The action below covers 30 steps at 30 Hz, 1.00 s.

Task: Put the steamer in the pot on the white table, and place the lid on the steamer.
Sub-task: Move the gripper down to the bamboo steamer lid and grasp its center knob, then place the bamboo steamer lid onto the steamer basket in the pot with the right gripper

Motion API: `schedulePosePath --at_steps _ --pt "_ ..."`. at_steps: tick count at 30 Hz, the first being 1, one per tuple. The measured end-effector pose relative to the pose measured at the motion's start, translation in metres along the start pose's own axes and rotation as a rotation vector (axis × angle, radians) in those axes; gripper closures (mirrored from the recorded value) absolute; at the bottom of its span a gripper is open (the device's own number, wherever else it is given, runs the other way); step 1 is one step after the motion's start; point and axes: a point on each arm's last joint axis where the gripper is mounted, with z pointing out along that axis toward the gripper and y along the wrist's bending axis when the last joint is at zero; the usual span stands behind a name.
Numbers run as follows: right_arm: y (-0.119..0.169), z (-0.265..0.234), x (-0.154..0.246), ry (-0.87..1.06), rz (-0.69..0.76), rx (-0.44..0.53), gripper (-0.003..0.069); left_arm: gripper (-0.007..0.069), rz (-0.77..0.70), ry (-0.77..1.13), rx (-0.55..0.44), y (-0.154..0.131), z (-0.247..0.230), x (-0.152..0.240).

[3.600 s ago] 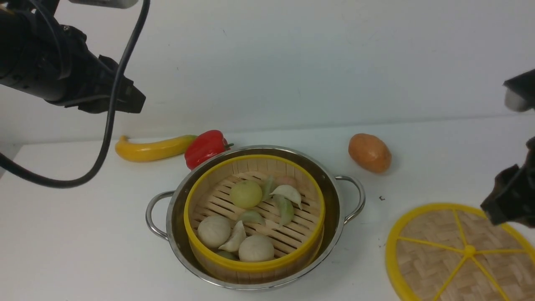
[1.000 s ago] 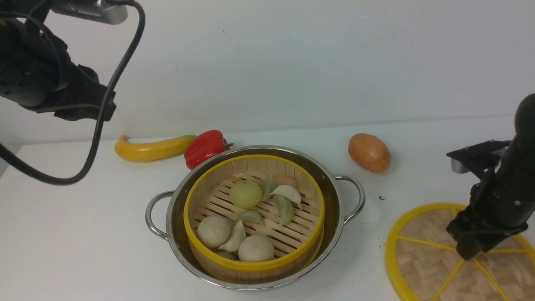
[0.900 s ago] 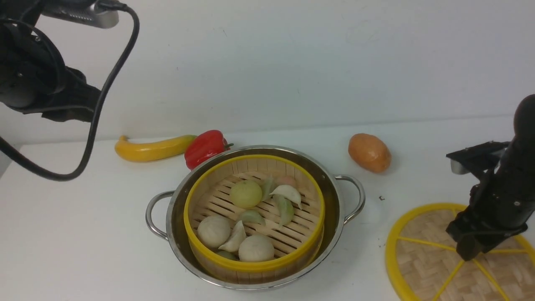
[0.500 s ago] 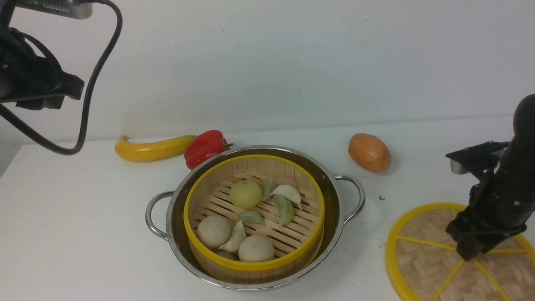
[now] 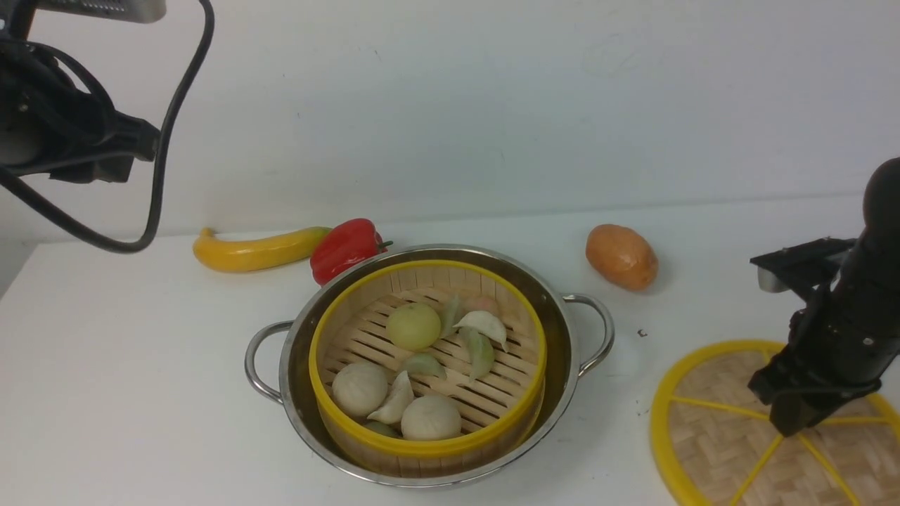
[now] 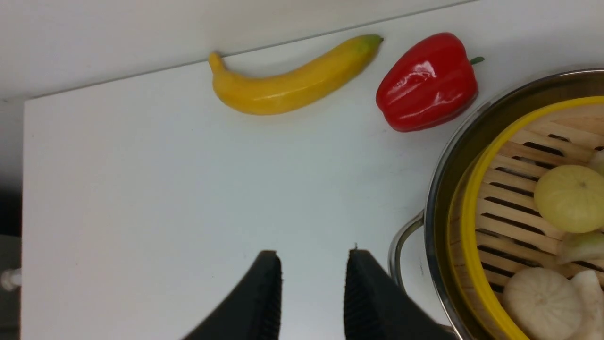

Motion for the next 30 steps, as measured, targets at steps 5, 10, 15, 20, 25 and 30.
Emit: schedulePosePath --at_steps 5,10,15,20,25,30 --pt "-0.001 -0.001 0.0 0.0 0.001 0.006 0.0538 0.0439 0.0 0.002 0.0 0.0 0.0 0.0" --pt "-0.002 -0.015 -0.007 -0.003 -0.017 0.025 0.0538 0.0439 0.001 0.002 0.0 0.0 0.0 0.0" --pt "-0.002 -0.047 -0.022 -0.049 -0.028 0.033 0.0538 0.0439 0.004 0.002 0.0 0.0 0.0 0.0" --pt "-0.003 -0.083 -0.041 -0.162 -0.039 0.058 0.0538 0.0435 0.004 0.002 0.0 0.0 0.0 0.0" --pt "-0.001 -0.102 -0.05 -0.232 -0.036 0.046 0.0538 0.0433 0.008 0.002 0.0 0.0 0.0 0.0" --pt "0.002 -0.11 -0.054 -0.266 -0.028 0.017 0.0538 0.0429 0.008 0.002 0.0 0.0 0.0 0.0"
